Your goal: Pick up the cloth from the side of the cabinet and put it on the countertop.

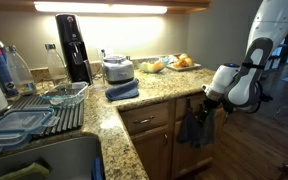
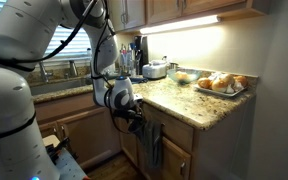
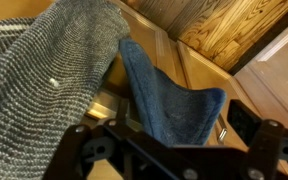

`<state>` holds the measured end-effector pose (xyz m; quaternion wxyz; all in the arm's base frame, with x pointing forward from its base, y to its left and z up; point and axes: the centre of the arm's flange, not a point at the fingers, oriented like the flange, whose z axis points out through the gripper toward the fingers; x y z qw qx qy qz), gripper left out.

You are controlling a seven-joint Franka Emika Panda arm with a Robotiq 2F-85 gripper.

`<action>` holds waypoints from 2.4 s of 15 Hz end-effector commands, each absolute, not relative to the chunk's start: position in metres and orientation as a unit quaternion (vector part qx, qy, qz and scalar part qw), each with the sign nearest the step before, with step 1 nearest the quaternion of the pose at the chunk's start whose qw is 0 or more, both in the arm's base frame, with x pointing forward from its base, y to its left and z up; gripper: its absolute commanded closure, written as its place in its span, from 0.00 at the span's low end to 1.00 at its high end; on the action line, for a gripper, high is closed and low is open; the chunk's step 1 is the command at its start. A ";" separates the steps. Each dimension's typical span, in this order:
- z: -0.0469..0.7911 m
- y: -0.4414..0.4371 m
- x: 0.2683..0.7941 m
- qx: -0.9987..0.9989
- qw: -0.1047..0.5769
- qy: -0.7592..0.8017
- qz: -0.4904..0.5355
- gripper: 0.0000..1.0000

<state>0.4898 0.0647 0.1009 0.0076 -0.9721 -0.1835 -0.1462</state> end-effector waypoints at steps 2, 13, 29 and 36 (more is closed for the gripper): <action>0.098 0.065 0.490 -0.970 0.006 -0.188 -0.156 0.00; 0.087 0.065 0.498 -0.953 -0.012 -0.167 -0.253 0.00; 0.045 0.068 0.487 -0.964 -0.003 -0.165 -0.207 0.00; 0.048 0.063 0.500 -0.960 -0.014 -0.157 -0.233 0.52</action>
